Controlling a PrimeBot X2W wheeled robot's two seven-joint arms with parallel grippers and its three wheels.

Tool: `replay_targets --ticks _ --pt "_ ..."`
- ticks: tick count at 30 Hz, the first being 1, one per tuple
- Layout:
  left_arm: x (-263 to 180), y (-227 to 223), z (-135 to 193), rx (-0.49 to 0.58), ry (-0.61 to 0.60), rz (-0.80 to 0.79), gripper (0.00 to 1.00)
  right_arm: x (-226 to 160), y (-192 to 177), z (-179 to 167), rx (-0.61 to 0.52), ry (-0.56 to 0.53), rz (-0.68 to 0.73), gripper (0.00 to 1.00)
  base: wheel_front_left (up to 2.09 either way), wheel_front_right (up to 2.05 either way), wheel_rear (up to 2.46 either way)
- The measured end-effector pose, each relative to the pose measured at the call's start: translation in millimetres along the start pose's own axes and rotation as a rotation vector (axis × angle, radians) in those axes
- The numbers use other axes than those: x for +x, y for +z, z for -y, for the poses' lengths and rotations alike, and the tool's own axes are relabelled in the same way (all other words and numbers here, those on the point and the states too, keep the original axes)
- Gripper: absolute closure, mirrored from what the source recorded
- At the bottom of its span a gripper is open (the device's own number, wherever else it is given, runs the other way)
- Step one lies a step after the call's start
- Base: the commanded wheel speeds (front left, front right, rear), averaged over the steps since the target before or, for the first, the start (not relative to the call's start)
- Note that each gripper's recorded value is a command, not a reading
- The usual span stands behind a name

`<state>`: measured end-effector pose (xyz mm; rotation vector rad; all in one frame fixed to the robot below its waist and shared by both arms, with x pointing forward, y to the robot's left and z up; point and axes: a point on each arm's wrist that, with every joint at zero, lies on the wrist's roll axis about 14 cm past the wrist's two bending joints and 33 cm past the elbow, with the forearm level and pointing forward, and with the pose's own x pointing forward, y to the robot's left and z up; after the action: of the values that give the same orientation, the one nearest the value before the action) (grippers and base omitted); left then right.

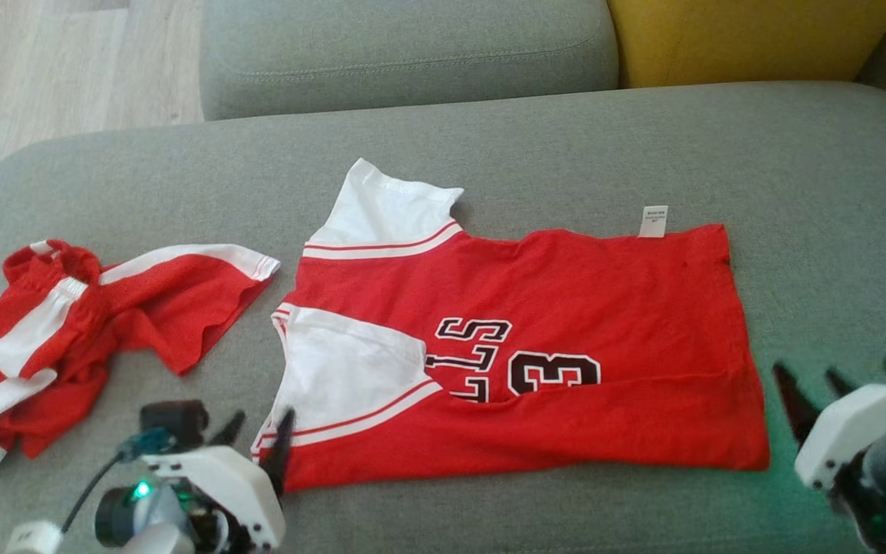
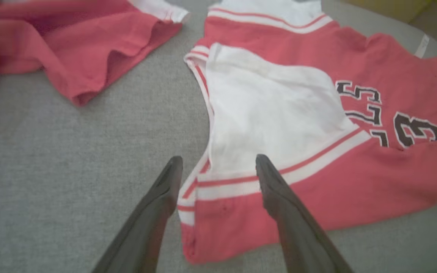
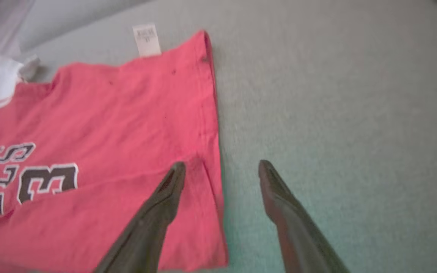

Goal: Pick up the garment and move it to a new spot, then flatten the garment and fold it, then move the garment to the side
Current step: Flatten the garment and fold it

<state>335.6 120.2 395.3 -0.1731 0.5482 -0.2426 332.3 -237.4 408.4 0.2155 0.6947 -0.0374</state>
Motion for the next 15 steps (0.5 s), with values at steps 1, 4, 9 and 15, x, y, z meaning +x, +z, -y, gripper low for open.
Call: replay_targets --ticks 1,4,9,15 --pt "0 5 -1 -0.003 0.010 0.031 0.00 -2 9 0 -0.002 -0.004 0.047 0.00 0.00 0.00 0.00" --pt "1 32 -7 -0.041 0.050 0.173 0.00 -7 36 -4 0.018 0.000 0.193 0.00 0.00 0.00 0.00" --pt "1 86 -6 -0.113 0.057 0.415 0.00 -15 79 -18 0.027 0.027 0.440 0.00 0.00 0.00 0.00" --pt "17 110 7 -0.091 0.000 0.465 0.00 -11 106 -32 -0.002 0.054 0.564 0.00 0.00 0.00 0.00"
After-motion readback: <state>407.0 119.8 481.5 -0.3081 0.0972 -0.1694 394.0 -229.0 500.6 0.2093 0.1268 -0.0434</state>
